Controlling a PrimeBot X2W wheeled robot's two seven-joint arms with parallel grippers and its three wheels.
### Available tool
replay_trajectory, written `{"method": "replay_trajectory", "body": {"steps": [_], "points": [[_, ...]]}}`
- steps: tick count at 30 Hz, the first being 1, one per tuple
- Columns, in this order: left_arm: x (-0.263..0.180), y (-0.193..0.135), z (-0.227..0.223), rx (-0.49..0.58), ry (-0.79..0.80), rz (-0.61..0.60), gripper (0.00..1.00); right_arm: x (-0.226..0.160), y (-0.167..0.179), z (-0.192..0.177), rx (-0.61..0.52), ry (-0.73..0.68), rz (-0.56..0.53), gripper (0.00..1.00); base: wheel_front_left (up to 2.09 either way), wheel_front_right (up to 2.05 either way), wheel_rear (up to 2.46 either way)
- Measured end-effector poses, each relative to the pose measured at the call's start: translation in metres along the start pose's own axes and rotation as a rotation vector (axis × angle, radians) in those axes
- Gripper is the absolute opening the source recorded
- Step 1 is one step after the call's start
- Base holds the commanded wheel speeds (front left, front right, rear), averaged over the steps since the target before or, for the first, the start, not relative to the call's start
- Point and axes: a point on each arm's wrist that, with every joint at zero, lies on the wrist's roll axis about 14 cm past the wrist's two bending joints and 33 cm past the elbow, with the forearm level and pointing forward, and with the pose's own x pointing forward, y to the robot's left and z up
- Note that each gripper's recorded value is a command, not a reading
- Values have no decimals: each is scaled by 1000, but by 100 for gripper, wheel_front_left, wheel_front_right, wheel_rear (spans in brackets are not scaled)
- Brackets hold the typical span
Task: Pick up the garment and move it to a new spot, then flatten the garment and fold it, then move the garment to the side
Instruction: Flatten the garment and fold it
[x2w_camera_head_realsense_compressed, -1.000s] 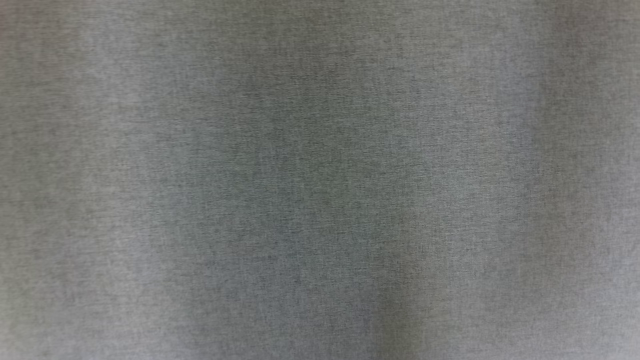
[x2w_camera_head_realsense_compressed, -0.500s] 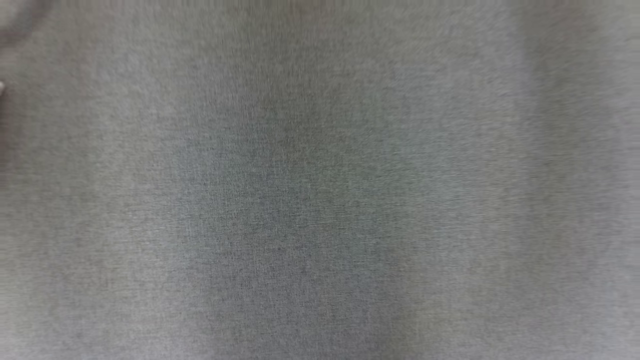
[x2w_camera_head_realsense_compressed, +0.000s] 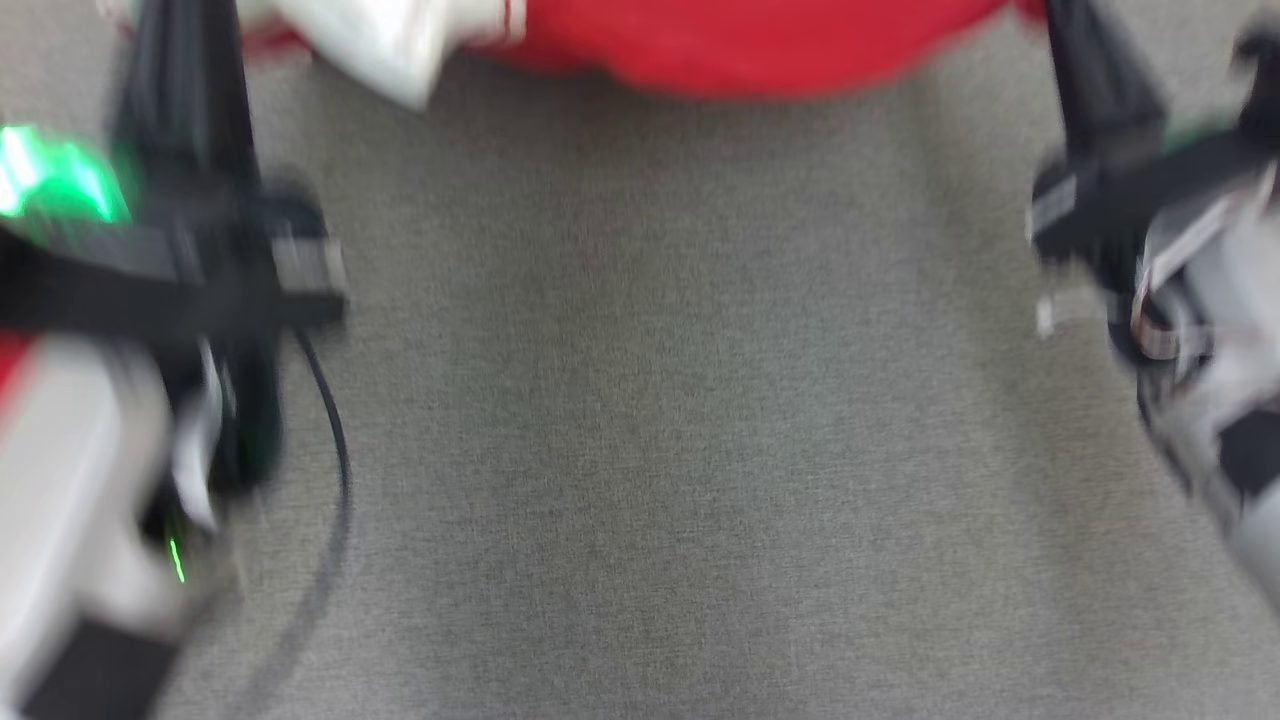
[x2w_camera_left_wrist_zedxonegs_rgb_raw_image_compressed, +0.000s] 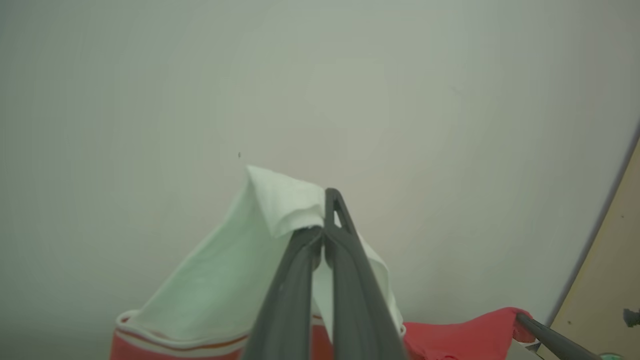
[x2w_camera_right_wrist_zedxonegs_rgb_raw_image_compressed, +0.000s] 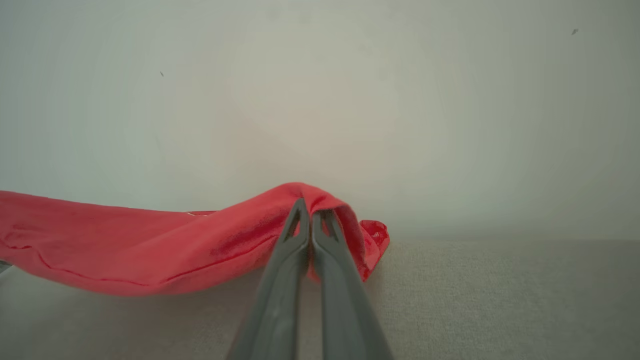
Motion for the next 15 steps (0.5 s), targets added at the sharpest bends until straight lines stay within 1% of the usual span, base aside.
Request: {"method": "replay_trajectory", "body": {"steps": [3,6,9,12,13,15], "points": [[-39,-1,-5,-34,43,59,0,-32,-2,-17,21,39,-22,0,0,0,0],[-76,-5,-12,-85,91,113,0,-66,-7,-38,62,83,-64,0,0,0,0],[-109,-1,-21,-121,140,187,0,-97,-7,-57,103,127,-95,0,0,0,0],[-137,0,-28,-156,173,248,0,-119,-5,-68,138,153,-121,0,0,0,0],[-137,0,-28,-156,173,248,0,-119,-5,-68,138,153,-121,0,0,0,0],[-157,-2,-38,-174,214,278,0,-134,-2,-79,155,190,-132,0,0,0,0]]}}
